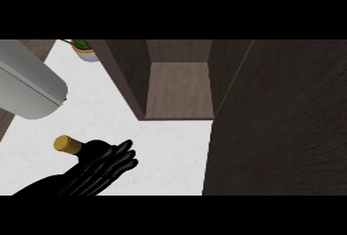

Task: Pick up the wine, place it into the cabinet and close the cabinet

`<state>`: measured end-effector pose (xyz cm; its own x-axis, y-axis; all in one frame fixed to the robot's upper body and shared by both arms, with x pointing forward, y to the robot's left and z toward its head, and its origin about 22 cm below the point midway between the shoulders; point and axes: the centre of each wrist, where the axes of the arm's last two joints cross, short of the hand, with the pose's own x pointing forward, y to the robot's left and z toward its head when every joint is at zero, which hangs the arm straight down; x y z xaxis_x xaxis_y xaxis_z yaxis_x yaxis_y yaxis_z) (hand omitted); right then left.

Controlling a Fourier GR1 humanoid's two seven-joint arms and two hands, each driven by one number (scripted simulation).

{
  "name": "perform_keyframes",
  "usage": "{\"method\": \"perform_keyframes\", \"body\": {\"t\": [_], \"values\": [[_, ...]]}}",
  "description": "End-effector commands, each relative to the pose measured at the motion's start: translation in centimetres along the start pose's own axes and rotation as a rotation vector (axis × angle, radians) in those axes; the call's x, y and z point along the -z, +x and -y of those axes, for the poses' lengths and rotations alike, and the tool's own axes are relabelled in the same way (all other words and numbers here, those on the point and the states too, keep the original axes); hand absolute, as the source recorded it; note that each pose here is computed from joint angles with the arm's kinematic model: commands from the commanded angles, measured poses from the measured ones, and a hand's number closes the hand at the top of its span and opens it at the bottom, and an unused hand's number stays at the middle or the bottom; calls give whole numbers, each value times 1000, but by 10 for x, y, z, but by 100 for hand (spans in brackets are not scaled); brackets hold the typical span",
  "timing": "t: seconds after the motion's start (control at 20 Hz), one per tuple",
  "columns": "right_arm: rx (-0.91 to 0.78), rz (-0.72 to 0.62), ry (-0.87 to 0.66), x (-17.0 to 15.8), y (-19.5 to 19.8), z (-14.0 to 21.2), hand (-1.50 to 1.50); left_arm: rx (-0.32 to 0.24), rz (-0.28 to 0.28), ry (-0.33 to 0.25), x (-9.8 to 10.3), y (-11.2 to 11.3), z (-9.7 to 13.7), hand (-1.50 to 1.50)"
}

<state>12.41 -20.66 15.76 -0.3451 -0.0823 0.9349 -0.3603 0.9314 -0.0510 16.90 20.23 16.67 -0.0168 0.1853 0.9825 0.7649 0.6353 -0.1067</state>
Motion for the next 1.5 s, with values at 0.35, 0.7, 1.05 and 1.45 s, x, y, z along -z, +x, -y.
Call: {"method": "perform_keyframes", "body": {"t": [0.35,0.7,1.05,1.45], "values": [[19,32,-12,-24,48,-13,-150,-9,15,-37,-28,43,38,-150],[-4,33,-31,-19,39,-10,-150,-2,63,16,-29,49,39,-150],[-14,21,-20,-20,45,-14,-150,29,53,61,-26,62,24,-150],[-10,19,-33,-25,49,-7,-150,101,39,121,-37,74,7,-150]]}}
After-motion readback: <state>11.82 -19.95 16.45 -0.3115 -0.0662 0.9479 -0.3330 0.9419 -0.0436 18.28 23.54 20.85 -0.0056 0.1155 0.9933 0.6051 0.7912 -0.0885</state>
